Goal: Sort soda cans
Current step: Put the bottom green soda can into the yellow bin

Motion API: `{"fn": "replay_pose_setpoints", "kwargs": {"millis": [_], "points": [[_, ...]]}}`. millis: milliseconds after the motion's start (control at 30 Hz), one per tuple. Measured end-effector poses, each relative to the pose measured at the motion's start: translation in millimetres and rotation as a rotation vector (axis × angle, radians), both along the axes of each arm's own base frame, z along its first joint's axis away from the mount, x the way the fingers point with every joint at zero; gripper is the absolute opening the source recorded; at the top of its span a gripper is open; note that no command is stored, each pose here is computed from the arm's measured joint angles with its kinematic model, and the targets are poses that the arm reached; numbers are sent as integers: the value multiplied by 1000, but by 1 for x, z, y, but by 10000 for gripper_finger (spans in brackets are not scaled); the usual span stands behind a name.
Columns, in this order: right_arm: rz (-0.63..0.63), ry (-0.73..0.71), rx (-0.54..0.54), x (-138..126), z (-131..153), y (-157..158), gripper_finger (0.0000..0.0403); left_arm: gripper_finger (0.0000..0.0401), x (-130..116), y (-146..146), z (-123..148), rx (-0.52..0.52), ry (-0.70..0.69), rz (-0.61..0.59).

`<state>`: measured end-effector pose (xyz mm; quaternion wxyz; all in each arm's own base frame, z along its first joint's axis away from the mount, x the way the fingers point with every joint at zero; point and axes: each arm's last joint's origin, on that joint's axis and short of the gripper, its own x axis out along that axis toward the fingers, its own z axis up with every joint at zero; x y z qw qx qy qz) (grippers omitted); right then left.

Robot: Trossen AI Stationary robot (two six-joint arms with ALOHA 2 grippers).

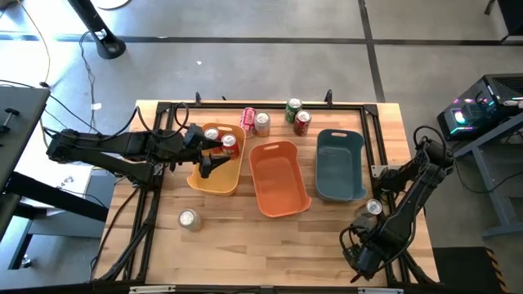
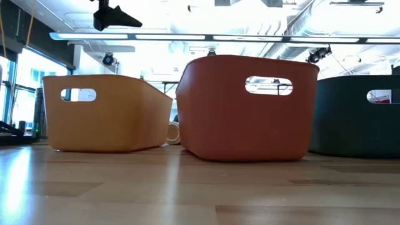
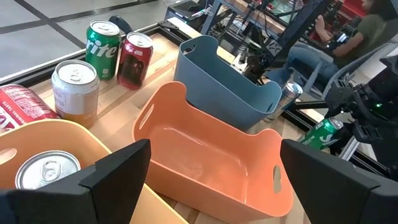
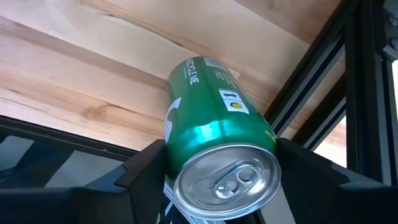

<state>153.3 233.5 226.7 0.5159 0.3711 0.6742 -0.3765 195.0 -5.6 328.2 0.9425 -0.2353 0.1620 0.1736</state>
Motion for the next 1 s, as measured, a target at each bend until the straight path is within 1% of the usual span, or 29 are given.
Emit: {"fn": "replay_pose_setpoints", "kwargs": {"millis": [100,233,333,433,500,567,733,767,800,933,1000], "points": [[-14,-9,-9,5,0,-4,244,351,0,0,0,1,0,0],[15,-24,-11,15,1,-12,244,351,0,0,0,1,0,-1],[59,-100,-85,26,8,-20,244,351,0,0,0,2,-1,-1],[104,-165,-184,36,21,-28,243,351,-1,0,1,6,-4,-3],[129,-207,-225,44,32,-32,235,351,-4,0,4,25,-2,-11],[147,-262,-230,51,50,-36,227,351,-7,1,11,55,-13,-24],[188,-366,-237,62,89,-42,212,351,-23,6,41,130,-77,-27],[198,-388,-242,63,99,-44,203,351,-27,7,47,144,-85,-23],[211,-408,-245,64,107,-46,178,351,-31,8,53,159,-95,-16],[221,-525,-270,67,142,-54,123,351,-51,14,75,229,-115,42],[226,-559,-291,68,153,-61,86,351,-59,16,80,258,-114,76]]}}
